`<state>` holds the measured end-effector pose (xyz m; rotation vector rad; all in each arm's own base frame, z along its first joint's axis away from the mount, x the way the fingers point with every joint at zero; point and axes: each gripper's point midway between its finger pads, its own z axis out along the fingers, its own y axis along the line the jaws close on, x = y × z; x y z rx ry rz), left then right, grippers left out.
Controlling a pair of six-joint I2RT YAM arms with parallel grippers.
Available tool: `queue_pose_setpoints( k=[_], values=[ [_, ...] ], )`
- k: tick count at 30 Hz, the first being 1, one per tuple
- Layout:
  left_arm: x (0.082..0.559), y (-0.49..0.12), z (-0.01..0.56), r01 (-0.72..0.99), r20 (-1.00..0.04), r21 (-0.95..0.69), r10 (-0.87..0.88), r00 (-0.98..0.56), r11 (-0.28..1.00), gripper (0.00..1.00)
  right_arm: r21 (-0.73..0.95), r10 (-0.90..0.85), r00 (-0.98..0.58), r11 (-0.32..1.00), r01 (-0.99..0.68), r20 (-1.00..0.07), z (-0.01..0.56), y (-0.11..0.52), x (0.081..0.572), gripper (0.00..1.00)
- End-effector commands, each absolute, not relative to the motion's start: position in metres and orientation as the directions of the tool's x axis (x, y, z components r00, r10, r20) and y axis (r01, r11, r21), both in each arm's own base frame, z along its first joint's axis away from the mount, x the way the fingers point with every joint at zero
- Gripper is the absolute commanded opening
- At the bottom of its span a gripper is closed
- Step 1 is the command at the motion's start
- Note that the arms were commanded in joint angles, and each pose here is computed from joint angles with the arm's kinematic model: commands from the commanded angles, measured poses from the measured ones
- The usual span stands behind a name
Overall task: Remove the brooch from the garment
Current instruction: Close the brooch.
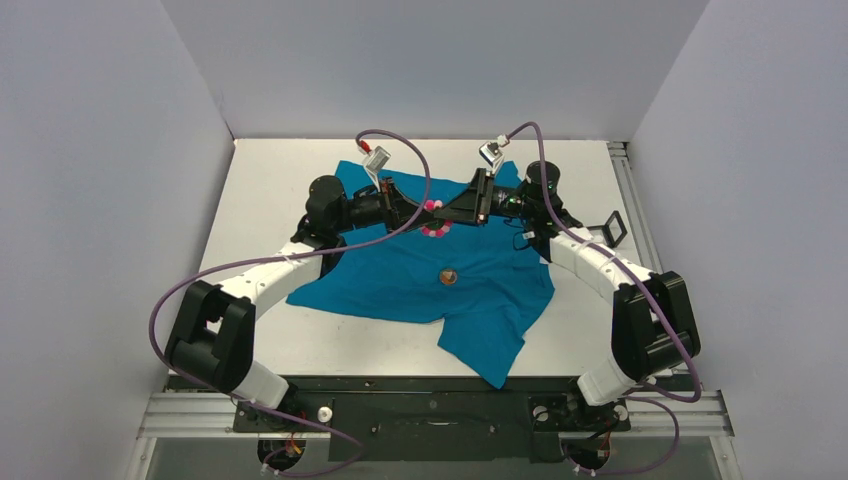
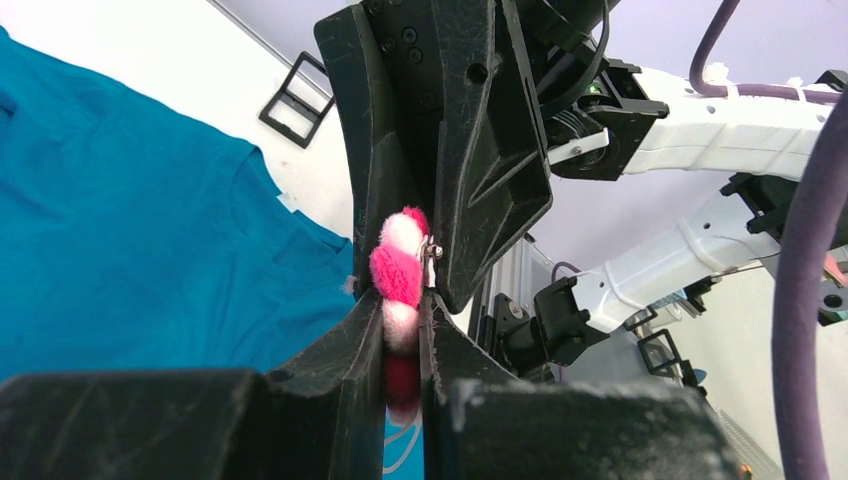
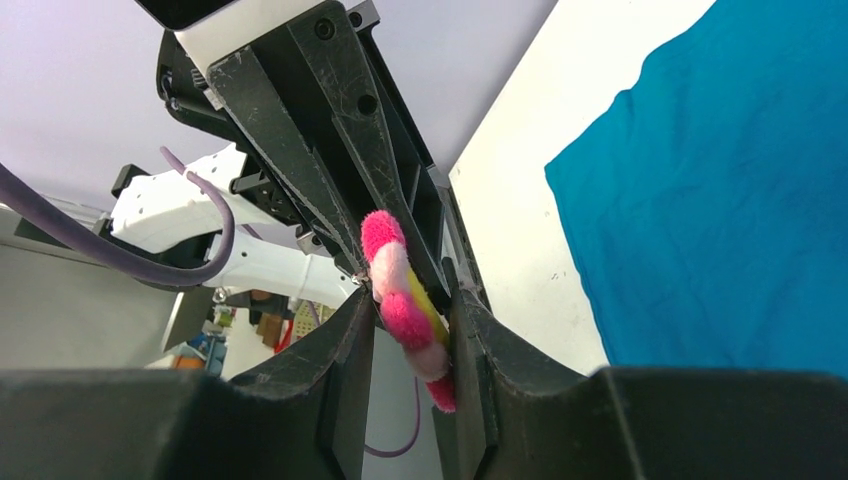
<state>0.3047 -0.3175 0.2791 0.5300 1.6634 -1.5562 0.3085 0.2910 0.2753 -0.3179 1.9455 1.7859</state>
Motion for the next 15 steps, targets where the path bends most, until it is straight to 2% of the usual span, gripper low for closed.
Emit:
queue_pose_setpoints(
  k=[1,15],
  values=[
    [0.287,-0.318,0.306,0.848,-0.852,-0.515,-0.191,-0.488,0.126,0.0,0.895,0.338,-0.829,0.18,-0.407,-0.445,0.277,0.272,0.351,0.05],
    [0.295,-0.319,0.307,0.787,-0.787,-0.603,-0.251,-0.563,0.126,0.0,0.844,0.37,-0.763,0.138,-0.518,-0.53,0.299,0.266,0.342,0.03]
  ],
)
